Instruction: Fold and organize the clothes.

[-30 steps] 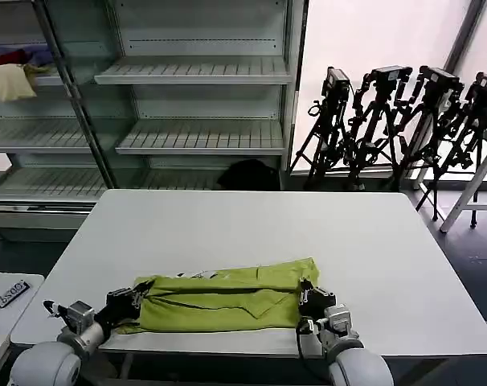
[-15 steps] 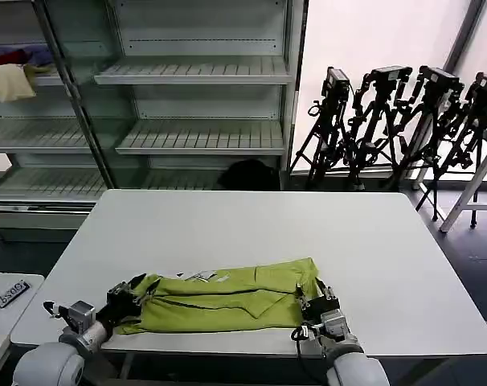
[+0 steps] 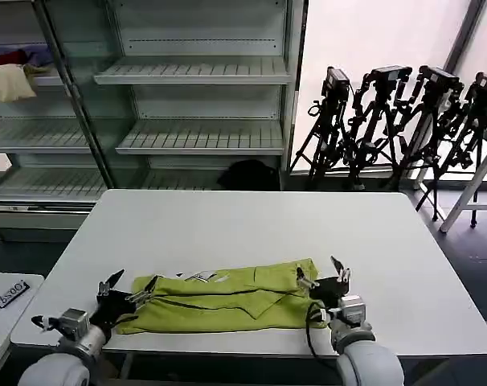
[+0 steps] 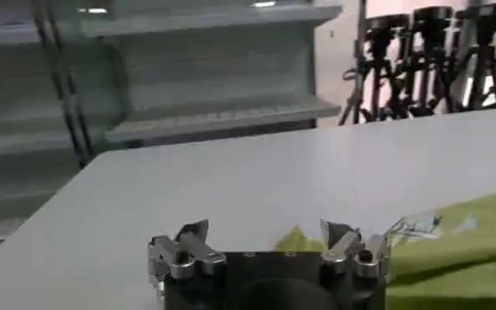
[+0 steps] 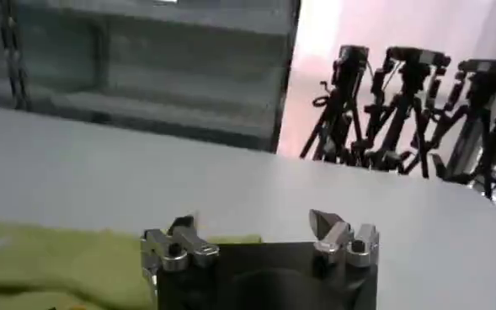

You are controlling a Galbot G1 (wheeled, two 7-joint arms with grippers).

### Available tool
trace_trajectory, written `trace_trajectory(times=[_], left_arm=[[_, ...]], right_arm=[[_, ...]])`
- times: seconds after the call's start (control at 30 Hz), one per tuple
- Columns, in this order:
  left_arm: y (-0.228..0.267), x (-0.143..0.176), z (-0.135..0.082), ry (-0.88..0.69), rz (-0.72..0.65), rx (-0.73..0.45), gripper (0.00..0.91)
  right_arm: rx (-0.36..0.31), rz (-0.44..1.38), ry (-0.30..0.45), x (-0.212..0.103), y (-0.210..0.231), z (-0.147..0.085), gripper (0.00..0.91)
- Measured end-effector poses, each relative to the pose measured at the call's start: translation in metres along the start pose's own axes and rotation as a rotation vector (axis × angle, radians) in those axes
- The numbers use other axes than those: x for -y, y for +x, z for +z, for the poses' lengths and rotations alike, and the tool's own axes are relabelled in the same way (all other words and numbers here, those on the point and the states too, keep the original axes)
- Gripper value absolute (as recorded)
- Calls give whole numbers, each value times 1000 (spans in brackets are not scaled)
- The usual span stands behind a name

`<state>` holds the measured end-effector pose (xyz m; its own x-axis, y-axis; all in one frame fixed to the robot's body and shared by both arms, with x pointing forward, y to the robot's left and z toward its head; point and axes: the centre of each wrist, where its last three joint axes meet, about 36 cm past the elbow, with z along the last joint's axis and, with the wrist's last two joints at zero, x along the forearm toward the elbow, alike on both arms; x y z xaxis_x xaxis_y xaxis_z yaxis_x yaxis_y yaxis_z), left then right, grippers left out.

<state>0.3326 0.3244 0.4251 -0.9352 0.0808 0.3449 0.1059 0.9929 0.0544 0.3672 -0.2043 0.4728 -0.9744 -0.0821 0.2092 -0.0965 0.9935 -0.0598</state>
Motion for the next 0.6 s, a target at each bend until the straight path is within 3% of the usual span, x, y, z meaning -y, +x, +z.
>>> trace_trajectory(times=[0.17,0.23,0.27,0.37,0.47,0.53,0.6], left_arm=[[1,15,11,41,-67,-14,907],[0,20,13,60,-83,-18,856],[0,22,15,68,-92,-20,705],[0,29,17,93,-104,-28,514],[1,35,19,117,-107,-41,161],[1,38,20,126,-112,-49,60],[1,42,21,144,-110,-61,20]], right_arm=[[30,-4,-42,2,-2,-6,907],[38,0,-52,5,-3,-7,907],[42,1,-56,6,-3,-8,907],[54,4,-68,9,-3,-11,907],[65,8,-77,10,-3,-14,907],[69,9,-83,11,-4,-15,907],[72,10,-86,12,-4,-15,907]])
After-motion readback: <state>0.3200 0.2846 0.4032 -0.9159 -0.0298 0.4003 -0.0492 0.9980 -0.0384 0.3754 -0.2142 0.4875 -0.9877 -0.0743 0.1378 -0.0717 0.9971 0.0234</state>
